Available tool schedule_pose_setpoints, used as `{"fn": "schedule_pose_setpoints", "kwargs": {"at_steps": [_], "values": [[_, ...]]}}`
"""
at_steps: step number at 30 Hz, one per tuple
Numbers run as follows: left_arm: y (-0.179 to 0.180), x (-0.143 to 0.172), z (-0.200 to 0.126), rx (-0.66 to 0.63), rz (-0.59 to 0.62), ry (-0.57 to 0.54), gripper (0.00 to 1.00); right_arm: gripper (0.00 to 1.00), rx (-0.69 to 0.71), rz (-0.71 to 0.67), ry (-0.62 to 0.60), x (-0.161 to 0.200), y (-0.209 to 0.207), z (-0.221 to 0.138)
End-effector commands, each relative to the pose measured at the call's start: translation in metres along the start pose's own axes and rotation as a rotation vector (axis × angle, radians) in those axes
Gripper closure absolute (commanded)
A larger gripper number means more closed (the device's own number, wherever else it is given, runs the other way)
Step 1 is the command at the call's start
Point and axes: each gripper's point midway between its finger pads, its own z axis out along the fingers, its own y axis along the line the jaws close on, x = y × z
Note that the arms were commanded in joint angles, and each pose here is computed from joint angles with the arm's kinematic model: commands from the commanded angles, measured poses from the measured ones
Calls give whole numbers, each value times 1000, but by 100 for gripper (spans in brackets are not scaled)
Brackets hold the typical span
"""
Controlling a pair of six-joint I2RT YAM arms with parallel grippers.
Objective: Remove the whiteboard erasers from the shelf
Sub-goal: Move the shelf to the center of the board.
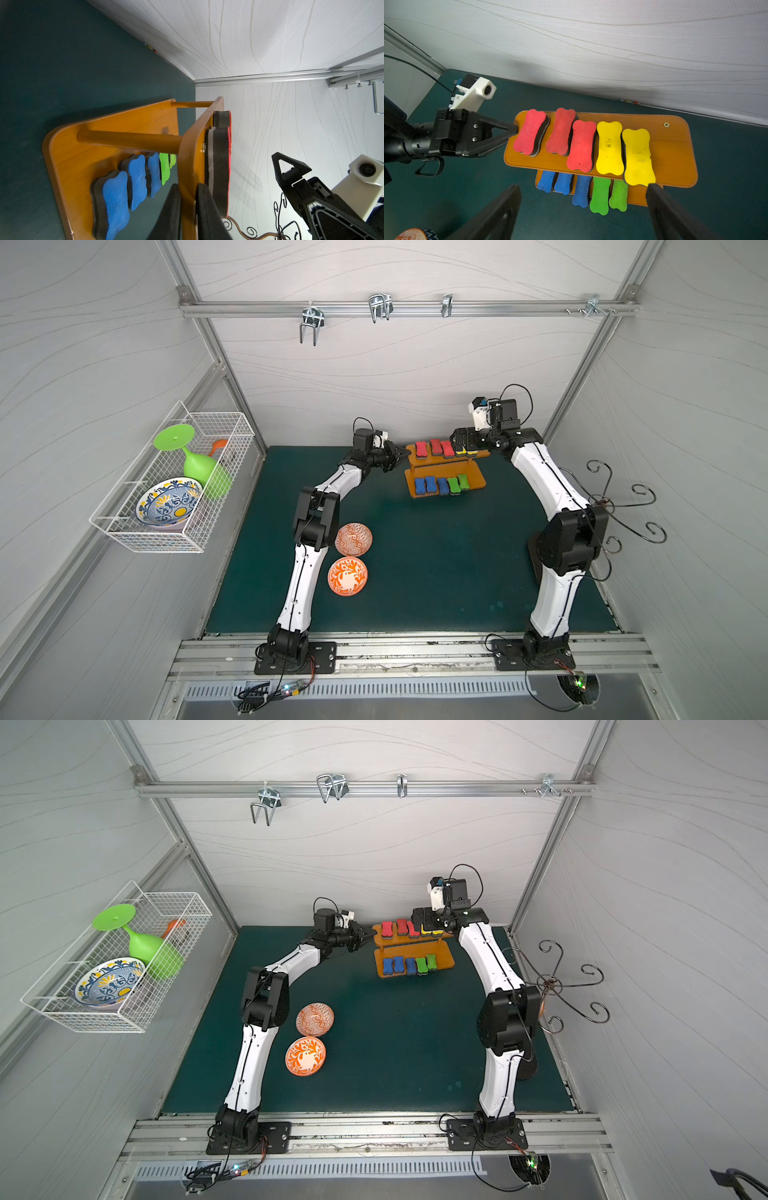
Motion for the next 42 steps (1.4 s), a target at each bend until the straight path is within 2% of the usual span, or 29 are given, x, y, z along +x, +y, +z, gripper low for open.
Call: {"fn": "schedule_pose_setpoints", "kwargs": {"at_steps": [1, 7, 18, 27, 32, 42], "values": [[-14, -18, -25, 14, 63, -34, 100, 1, 30, -7, 12, -4, -10, 8], [-1, -30, -48, -23, 44, -56, 100, 4, 102, 12, 43, -6, -38, 31], [11, -57, -82, -53, 26, -102, 100, 13, 108, 102, 88, 14, -64, 60], [18, -58, -81, -64, 20, -97, 100, 19, 61, 151, 116, 28, -61, 78], [17, -59, -81, -69, 27, -96, 100, 26, 28, 173, 121, 32, -55, 86], [15, -65, -88, -76, 32, -105, 100, 30, 58, 147, 130, 37, -52, 95]]}}
